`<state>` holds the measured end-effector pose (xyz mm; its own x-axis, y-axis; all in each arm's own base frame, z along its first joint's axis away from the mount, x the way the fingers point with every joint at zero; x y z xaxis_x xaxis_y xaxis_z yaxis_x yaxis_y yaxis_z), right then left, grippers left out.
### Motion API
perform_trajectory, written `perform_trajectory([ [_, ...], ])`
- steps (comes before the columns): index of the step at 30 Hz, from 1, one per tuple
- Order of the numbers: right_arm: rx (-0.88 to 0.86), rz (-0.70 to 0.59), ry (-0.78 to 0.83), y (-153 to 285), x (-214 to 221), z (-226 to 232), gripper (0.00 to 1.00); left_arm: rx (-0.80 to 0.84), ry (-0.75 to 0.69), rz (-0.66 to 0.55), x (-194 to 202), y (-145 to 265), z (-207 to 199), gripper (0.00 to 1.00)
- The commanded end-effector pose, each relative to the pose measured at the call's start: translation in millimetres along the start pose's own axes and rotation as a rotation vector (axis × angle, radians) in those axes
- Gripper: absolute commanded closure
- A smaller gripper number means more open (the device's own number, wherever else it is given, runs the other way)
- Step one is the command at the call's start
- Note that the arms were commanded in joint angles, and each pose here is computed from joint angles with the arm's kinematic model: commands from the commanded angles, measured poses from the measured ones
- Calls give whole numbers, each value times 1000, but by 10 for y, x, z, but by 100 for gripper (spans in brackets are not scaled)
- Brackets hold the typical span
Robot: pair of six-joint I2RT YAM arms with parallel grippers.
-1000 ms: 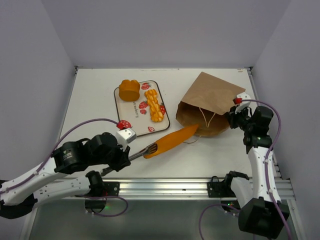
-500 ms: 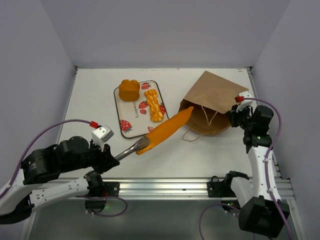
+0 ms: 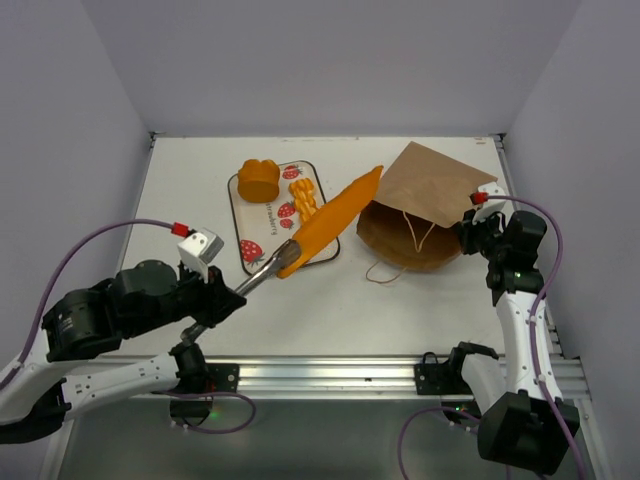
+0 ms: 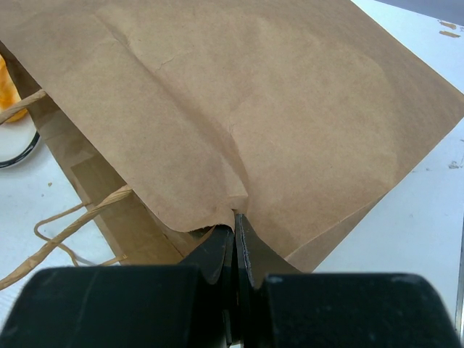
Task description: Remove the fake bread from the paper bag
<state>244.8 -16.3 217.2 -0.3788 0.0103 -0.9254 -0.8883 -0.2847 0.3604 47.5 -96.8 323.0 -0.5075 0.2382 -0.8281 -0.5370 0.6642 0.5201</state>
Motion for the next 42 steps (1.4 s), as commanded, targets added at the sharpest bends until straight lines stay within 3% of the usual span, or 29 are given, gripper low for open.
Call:
perform_trajectory([
  [1,46,-29,2,7,-74,-60,100,-73,105,-245,-516,-119,-48,100],
  [6,43,-28,1,12,-68,-55,100,-260,224,-340,-726,-383,45,100],
  [11,41,-30,1,20,-67,-51,100,-465,305,-325,-630,-726,185,100],
  [17,39,-38,6,36,-82,-40,100,-582,325,-288,-496,-1142,337,100],
  [28,32,-33,1,32,-67,-48,100,-602,337,-164,114,-1479,643,100],
  [42,29,-35,2,41,-70,-42,100,-560,319,-83,429,-1675,651,100],
])
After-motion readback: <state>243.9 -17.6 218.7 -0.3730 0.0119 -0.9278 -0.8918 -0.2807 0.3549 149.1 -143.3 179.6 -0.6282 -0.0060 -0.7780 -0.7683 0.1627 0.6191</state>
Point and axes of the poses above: each gripper's point midway between its finger pads, its own y axis back along the fingers, its own z axis along the line the jaws close on, x = y × z, the point moved 7 cm from there along y, back along the fingers, and after that the axes turned 10 degrees about -y, right-handed, at the moved point
